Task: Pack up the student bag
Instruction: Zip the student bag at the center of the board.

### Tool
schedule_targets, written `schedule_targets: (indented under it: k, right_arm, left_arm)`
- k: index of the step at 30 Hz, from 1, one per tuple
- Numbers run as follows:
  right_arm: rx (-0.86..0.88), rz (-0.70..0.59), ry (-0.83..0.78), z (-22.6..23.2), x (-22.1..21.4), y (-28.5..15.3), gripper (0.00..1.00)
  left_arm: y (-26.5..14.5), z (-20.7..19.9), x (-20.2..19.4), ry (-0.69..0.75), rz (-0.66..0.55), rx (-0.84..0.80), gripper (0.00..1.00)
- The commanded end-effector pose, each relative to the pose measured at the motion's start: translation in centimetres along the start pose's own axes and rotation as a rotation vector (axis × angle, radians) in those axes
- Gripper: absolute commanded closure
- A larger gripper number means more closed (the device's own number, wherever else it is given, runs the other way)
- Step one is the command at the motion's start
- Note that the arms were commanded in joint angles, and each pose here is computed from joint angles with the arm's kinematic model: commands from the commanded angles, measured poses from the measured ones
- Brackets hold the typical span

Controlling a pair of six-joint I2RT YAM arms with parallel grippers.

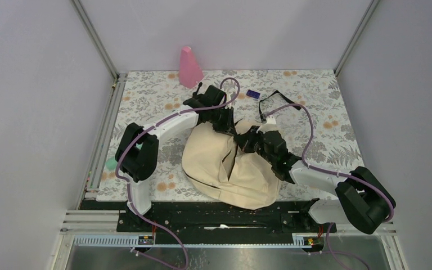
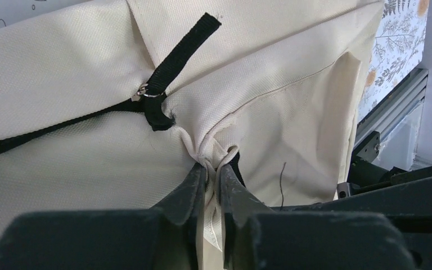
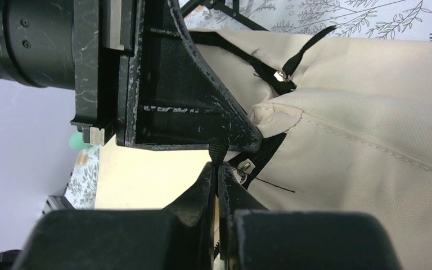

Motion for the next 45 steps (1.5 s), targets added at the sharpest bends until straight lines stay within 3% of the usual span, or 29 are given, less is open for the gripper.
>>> schedule_targets:
  k: [1, 7, 21, 45]
  right_arm:
    - [0.098, -0.014, -0.088, 2.9, 1.5, -0.3, 1.0]
    - [0.121, -0.008, -0.13, 4.1, 1.8, -1.4, 1.0]
    - [0.201, 0.023, -0.21, 6.7, 1.7, -2.7, 1.0]
    - [0.356, 0.128, -0.257, 10.5, -1.5, -5.7, 1.0]
  left_arm:
    - [0.2, -1.2, 1.0, 0.026, -0.043, -0.062, 0.98]
    - [-1.4, -1.7, 2.3, 0.032, -0.136, -0.053, 1.0]
    - [-3.5, -2.1, 3.3, 0.018, -0.22, -0.132, 1.0]
    - [-4.5, -1.1, 4.0, -0.005, -0.276, -0.118, 1.0]
Point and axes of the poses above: each gripper's point midway between its finger pads, its own y axis out along the fingers, its own z axis along the line the jaws close on, x = y × z, the point moved 8 cm from there along -y, back along the fingers, and after that the axes turned 7 degrees about -y, right-handed, at the moved point
